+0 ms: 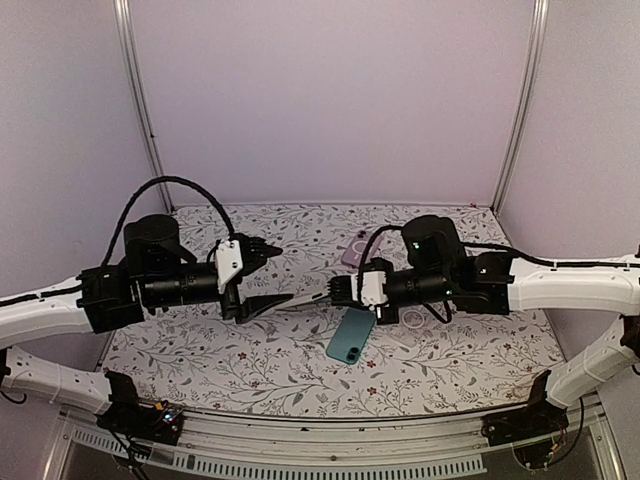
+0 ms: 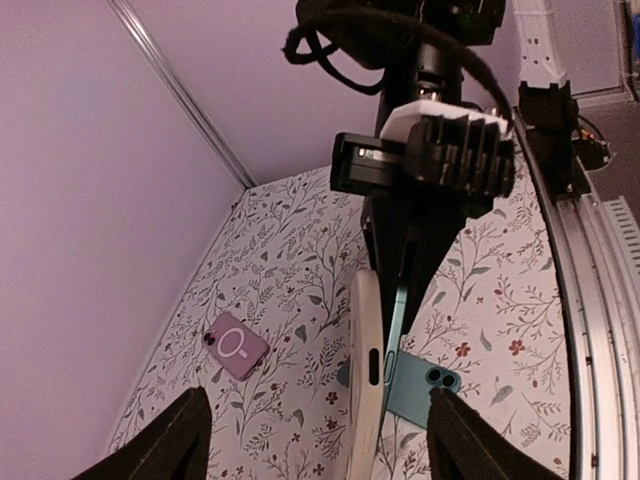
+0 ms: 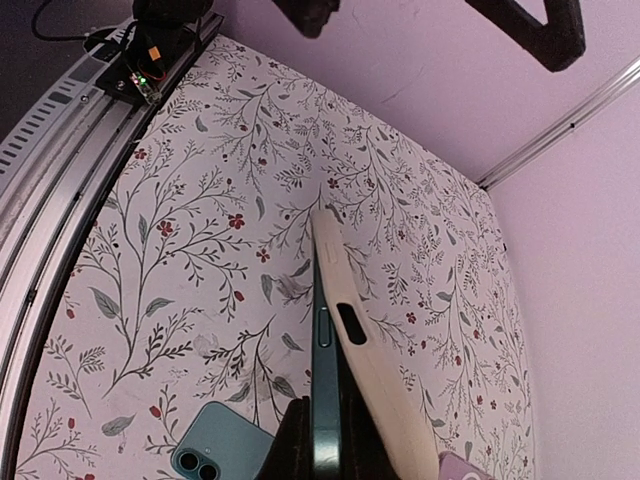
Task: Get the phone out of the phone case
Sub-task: Remove the phone case from the phone.
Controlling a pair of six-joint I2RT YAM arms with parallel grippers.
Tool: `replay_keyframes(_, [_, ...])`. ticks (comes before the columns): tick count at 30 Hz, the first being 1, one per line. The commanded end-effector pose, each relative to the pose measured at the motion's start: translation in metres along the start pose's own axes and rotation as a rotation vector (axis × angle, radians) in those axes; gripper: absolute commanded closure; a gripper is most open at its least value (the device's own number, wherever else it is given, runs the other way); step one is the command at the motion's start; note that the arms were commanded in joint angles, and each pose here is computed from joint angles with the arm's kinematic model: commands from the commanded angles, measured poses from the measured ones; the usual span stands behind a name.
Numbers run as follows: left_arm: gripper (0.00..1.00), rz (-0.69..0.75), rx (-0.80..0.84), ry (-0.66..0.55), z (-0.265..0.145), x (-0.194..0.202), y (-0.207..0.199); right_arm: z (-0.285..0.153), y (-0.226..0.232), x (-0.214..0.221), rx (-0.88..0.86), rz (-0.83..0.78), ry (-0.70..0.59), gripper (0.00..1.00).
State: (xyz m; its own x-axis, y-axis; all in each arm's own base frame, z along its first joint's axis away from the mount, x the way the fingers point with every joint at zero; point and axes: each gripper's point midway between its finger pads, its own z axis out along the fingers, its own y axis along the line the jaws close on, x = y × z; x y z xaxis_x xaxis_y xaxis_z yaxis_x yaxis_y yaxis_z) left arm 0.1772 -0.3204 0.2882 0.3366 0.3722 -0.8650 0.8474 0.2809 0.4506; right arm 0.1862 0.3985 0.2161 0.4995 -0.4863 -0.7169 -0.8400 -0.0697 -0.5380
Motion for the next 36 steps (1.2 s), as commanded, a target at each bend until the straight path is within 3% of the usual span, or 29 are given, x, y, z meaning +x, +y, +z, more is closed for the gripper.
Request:
replay_keyframes(1, [0.27,-0.133,0.102,-0.127,0.004,-0.036,-0.002,-0.012,-0.009,-0.031,0.049,-0.061,-0.091,1.0])
replay_keyframes(15, [0.41,-0.307,0.26,-0.018,0.054,-0.009,-0.027,-0.005,-0.002,-0.055,0.051,-0.135,-0.116,1.0])
replay_keyframes(20, [0.48,-0.307,0.254,0.024,0.06,0.001,-0.028,-0.007,-0.004,-0.063,0.067,-0.155,-0.128,1.0])
replay_keyframes(33, [0.54,-0.265,0.229,0.174,0.068,0.036,-0.036,-0.017,-0.01,-0.069,0.115,-0.173,-0.133,1.0])
replay_keyframes(36, [0.66,-0.241,0.184,0.203,0.071,0.043,-0.032,-0.02,-0.008,-0.072,0.114,-0.17,-0.149,1.0])
